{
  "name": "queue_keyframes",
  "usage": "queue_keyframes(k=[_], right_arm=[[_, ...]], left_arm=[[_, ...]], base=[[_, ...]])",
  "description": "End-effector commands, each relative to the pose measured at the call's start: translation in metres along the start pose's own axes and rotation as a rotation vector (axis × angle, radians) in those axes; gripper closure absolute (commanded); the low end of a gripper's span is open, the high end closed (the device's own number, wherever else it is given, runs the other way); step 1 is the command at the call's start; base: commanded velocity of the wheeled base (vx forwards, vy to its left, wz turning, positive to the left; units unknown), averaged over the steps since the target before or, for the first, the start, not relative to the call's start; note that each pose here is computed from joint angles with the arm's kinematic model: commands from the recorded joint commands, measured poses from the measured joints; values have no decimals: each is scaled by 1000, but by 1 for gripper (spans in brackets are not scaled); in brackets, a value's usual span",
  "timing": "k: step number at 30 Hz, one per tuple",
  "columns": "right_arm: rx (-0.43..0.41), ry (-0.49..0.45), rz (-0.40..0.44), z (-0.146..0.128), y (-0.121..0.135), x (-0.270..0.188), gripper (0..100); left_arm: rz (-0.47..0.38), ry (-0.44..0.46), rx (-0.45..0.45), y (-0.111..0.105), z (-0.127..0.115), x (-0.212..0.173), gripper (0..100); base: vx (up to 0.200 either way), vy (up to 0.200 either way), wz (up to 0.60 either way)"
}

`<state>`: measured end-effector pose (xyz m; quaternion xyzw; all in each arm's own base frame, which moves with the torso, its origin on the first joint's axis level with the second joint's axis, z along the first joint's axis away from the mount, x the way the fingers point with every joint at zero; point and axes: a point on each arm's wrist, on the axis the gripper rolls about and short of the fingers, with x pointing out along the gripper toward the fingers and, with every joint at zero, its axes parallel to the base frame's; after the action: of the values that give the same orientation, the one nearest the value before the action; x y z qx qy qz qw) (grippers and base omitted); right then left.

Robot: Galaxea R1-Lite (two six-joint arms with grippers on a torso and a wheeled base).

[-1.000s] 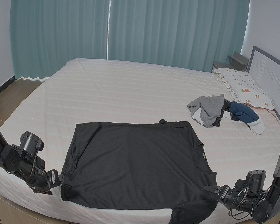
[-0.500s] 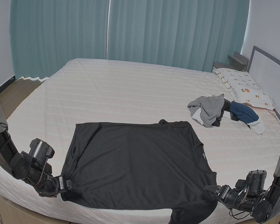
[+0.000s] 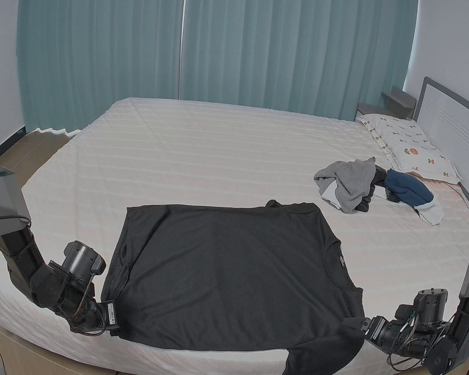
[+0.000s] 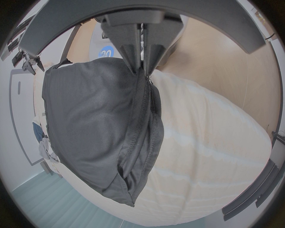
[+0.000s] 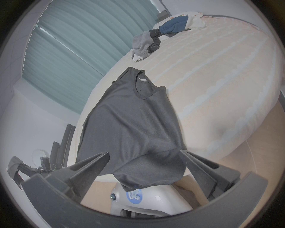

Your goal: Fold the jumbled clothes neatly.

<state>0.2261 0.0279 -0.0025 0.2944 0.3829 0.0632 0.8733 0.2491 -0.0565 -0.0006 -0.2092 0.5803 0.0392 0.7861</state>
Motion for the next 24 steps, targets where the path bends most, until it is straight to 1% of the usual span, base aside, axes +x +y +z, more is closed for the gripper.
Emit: queue_keyframes(k=[1,3,7,16,17,20,24], right_arm=[[-23,40,-45,-7,-10,1,0],[-25,53,-52,-9,-13,4,0],[-20,69,-62,-12,-16,8,0],[-14,59,-63,-10,-21,20,0],[-17,52,-61,-10,-22,22,100],[-20,38,-63,-11,-23,22,100],[-29,13,-119,-11,-24,19,100]], left_arm=[[-24,-62,-22,6,0,-25,100],[-33,-82,-19,6,0,-35,100],[-27,-73,-19,6,-2,-46,100],[-18,-55,-18,7,-3,-44,100],[-18,-55,-18,7,-3,-44,100],[-17,-50,-19,7,-4,-43,100],[-14,-42,-18,8,-4,-42,100]], base=[[0,0,0],[0,0,0],[0,0,0],[0,0,0],[0,0,0],[0,0,0],[0,0,0]])
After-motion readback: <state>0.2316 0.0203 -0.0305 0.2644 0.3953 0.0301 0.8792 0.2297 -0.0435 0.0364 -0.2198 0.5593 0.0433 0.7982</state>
